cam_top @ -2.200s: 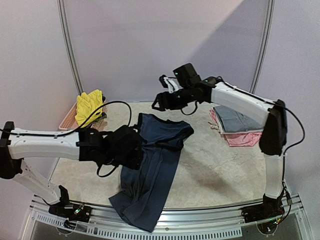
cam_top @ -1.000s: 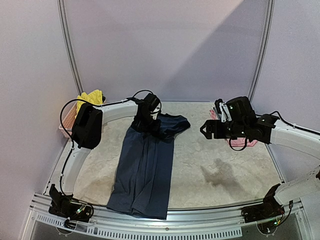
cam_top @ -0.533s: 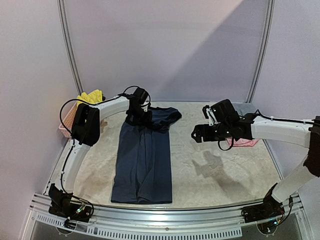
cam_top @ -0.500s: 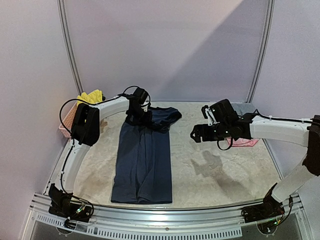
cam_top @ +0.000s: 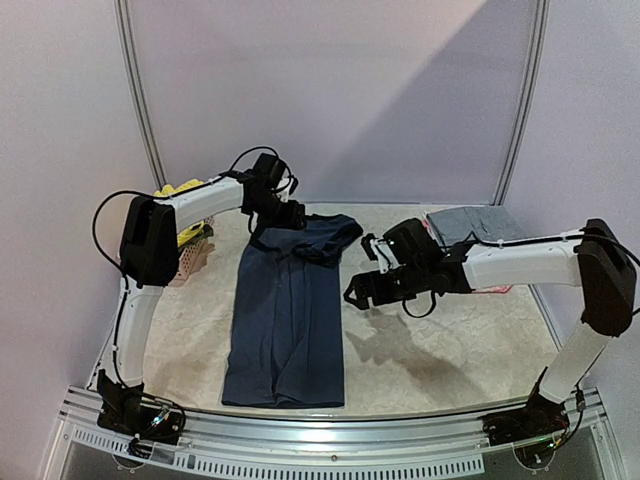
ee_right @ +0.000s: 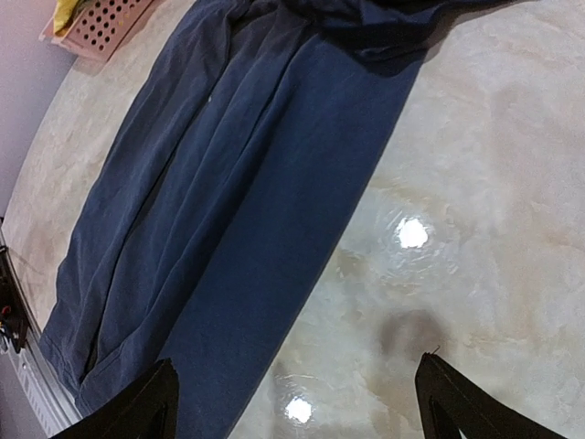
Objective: Fold and stack the mixed laundry pile
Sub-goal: Rotate the rectangle-folded tank top at the center of the board, then pick up the rectangle-folded tank top from the corner of the board.
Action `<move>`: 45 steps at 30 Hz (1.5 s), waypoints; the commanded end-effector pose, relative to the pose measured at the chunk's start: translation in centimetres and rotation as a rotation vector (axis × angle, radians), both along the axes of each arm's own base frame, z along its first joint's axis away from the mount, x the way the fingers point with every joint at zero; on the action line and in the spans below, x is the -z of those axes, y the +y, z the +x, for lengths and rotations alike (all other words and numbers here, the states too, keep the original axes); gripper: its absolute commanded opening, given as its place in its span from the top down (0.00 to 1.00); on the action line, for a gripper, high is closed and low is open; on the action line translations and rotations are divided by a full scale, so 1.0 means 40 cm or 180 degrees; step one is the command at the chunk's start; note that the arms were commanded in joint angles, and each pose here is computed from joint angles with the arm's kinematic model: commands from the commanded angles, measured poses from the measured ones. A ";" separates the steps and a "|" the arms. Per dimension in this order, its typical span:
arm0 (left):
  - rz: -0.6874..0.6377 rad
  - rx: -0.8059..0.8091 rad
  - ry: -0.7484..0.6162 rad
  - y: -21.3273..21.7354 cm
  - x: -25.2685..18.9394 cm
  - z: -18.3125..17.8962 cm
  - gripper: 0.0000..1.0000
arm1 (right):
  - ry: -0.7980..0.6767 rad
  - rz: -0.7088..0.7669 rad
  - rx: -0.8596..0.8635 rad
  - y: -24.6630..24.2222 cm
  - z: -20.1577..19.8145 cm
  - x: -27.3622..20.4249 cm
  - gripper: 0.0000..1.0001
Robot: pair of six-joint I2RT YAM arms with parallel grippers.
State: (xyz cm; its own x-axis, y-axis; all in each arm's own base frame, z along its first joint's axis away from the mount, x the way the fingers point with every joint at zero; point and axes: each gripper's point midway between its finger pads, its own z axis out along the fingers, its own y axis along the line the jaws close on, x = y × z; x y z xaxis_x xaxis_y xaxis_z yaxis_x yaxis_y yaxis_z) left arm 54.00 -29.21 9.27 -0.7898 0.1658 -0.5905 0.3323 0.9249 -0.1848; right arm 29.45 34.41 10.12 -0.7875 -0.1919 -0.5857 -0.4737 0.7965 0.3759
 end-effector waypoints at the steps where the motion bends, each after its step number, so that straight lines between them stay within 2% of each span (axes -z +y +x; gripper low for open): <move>1: 0.0192 -0.0149 -0.0218 0.098 -0.020 0.099 0.29 | 0.0017 0.0138 -0.0216 0.081 -0.022 0.002 0.10; 4: 0.0190 -0.0228 -0.0137 0.132 -0.004 0.115 0.31 | 0.0052 0.0126 -0.0258 0.101 -0.027 0.019 0.10; 7: 0.0070 -0.0249 0.0014 0.127 0.002 0.079 0.34 | 0.0103 0.0100 -0.0269 0.108 -0.027 0.044 0.12; 14: 0.0295 -0.0396 -0.0046 0.149 -0.041 -0.129 0.35 | 0.0416 0.0046 -0.0298 0.117 -0.071 0.128 0.25; 18: 0.0449 -0.0536 0.0022 0.206 -0.015 -0.274 0.35 | 0.0558 0.0071 -0.0307 0.112 -0.107 0.157 0.38; 21: 0.0573 -0.0607 0.0189 0.245 0.030 -0.380 0.37 | 0.0677 0.0030 -0.0308 0.107 -0.134 0.189 0.44; 26: 0.0657 -0.0522 0.0408 0.267 0.099 -0.575 0.38 | 0.0774 -0.0016 -0.0382 0.109 -0.204 0.198 0.44; 31: 0.0598 -0.0474 0.0444 0.278 0.100 -0.724 0.38 | 0.0822 0.0004 -0.0481 0.110 -0.287 0.181 0.36; 39: 0.0385 -0.0392 0.0590 0.308 0.123 -0.901 0.38 | 0.0900 -0.0034 -0.0504 0.106 -0.398 0.186 0.38; 45: 0.0169 -0.0418 0.0650 0.332 0.121 -0.968 0.41 | 0.0917 -0.0129 -0.0454 0.100 -0.438 0.203 0.44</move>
State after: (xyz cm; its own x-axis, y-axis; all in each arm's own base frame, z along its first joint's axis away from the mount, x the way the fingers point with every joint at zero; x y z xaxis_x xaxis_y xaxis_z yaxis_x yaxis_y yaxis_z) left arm 17.05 -16.53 4.63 -0.8916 0.1284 -0.4343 0.2099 0.9669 -0.1451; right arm 12.66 39.61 2.90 -0.8654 -0.3542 -0.3545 -0.4967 0.7002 0.5129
